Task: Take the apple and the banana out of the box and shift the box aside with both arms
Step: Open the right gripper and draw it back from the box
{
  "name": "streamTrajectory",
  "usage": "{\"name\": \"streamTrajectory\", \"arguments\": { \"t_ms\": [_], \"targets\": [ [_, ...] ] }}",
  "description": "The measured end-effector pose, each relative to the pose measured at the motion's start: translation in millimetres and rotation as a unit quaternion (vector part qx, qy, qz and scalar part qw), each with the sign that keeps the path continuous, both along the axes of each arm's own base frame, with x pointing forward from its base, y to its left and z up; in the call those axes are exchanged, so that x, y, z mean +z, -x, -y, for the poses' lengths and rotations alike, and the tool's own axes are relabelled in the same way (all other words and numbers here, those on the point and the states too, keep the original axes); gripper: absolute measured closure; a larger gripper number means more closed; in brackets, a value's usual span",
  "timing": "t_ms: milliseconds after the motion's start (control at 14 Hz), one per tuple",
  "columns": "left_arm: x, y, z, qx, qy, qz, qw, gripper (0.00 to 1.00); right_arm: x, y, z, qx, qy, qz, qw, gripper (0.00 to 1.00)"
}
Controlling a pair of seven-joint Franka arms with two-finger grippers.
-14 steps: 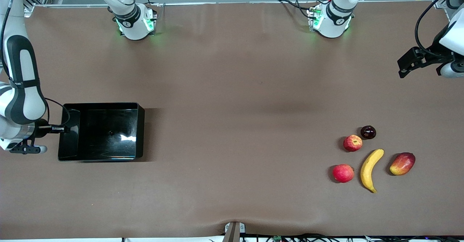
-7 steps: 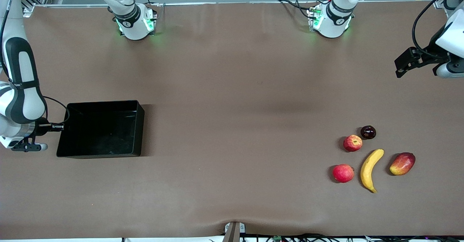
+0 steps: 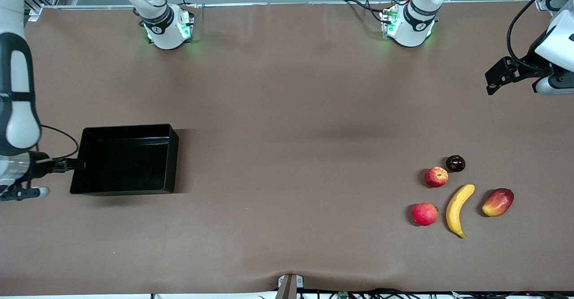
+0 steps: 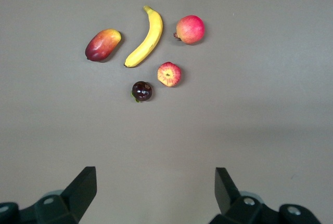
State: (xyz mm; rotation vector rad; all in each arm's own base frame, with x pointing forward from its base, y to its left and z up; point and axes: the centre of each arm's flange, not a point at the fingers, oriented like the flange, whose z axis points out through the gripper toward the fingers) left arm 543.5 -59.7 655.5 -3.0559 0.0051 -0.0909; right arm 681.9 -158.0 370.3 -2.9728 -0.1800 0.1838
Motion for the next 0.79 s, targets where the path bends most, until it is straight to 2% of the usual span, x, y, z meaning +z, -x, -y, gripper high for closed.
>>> {"name": "streamTrajectory", "arguments": {
  "t_ms": [214,286,357,571,786],
  "targets": [
    [0.0,0.1,0.4,0.000,0.000,0.000,1.000,0.00,73.1,-25.0,-44.1,0.035,0.009,0.059,0.998,0.00],
    [-0.1,0.1,0.4,0.000,0.000,0.000,1.000,0.00,90.9,-28.1,-63.5,0.042,0.011,0.069,0.997,0.00],
    [-0.3,0.1,0.4,0.000,0.000,0.000,1.000,0.00,106.6,-26.7,-81.3,0.036,0.011,0.068,0.997,0.00],
    [-0.8,0.2,0.7,-0.001,0.000,-0.001,1.000,0.00,153.0,-0.7,-124.7,-0.027,0.018,0.023,0.999,0.00],
    [-0.7,0.4,1.2,-0.001,0.000,-0.001,1.000,0.00,212.2,33.5,-158.0,-0.021,0.065,0.019,0.997,0.00]
  ]
}}
